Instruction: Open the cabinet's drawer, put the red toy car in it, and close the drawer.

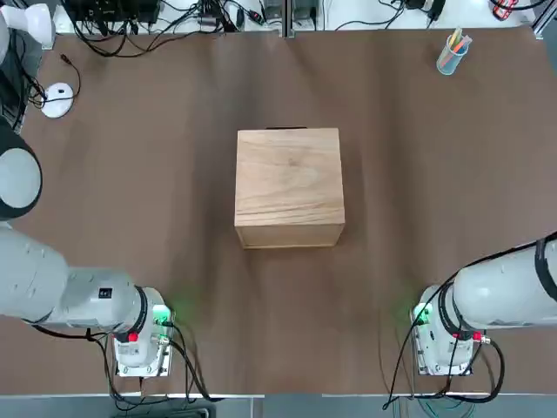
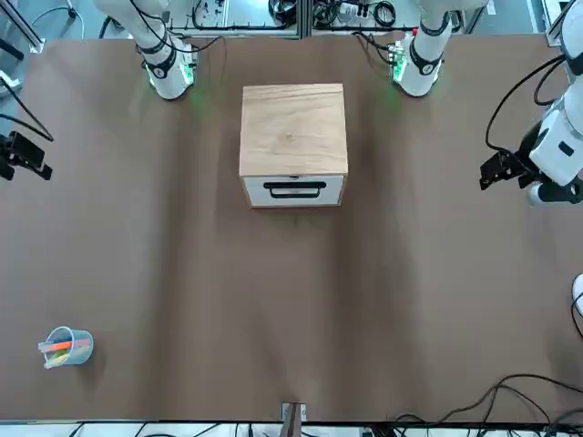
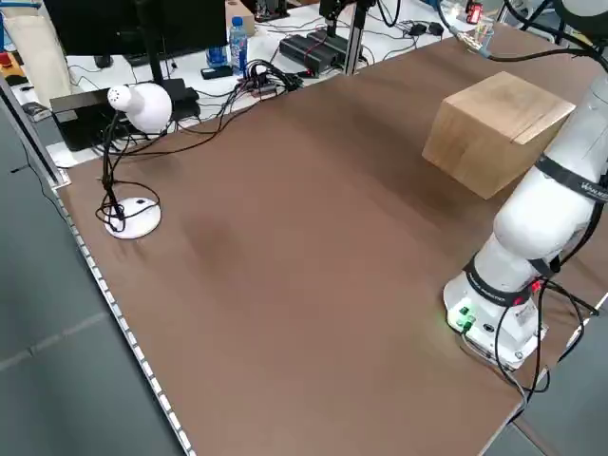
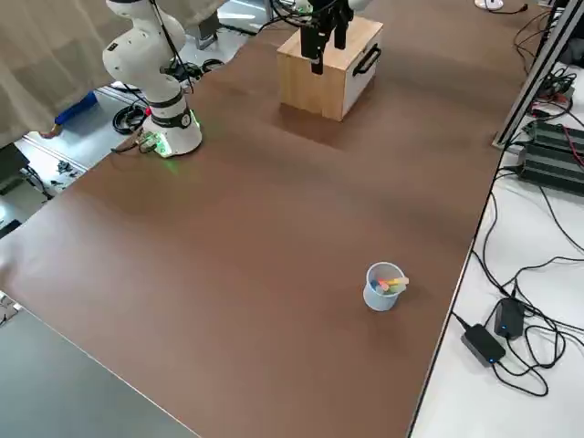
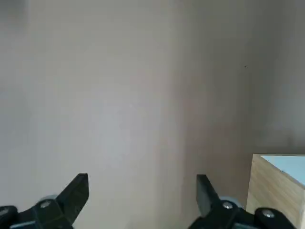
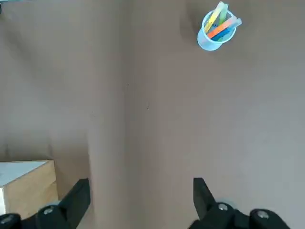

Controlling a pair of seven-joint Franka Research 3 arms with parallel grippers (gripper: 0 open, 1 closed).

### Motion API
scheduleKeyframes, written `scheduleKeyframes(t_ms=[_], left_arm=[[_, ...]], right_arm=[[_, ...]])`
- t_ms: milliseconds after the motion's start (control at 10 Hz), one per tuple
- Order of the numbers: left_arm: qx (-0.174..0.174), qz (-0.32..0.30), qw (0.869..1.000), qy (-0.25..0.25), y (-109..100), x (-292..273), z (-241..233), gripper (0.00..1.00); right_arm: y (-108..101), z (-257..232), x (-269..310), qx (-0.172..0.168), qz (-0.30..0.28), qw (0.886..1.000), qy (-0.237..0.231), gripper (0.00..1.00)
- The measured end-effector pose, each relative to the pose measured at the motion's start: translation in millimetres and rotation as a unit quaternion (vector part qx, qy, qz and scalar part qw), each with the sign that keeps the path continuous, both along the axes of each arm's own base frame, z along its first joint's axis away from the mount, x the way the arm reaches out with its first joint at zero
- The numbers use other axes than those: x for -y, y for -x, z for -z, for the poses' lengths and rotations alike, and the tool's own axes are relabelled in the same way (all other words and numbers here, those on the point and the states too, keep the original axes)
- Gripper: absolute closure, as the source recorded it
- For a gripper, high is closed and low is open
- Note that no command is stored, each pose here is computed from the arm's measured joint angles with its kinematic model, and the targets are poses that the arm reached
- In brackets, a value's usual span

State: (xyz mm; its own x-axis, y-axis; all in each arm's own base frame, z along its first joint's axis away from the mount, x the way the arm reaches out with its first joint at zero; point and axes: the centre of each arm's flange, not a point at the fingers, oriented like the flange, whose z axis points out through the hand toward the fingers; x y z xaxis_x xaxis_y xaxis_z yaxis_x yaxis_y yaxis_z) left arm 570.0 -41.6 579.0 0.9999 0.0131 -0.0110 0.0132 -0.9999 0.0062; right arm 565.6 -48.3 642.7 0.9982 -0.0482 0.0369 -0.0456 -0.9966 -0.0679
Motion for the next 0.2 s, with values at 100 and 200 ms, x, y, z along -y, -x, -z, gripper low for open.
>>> scheduleKeyframes(t_ms=[100,200], left_arm=[[0.0,0.0,1.0,0.0,0.0,0.0,0.0,0.0],[0.0,0.0,1.0,0.0,0.0,-0.1,0.0,0.0]], right_arm=[[0.2,0.5,0.1,-0.001,0.0,1.0,0.0,0.04],[0.2,0.8,0.2,-0.001,0.0,1.0,0.0,0.04]])
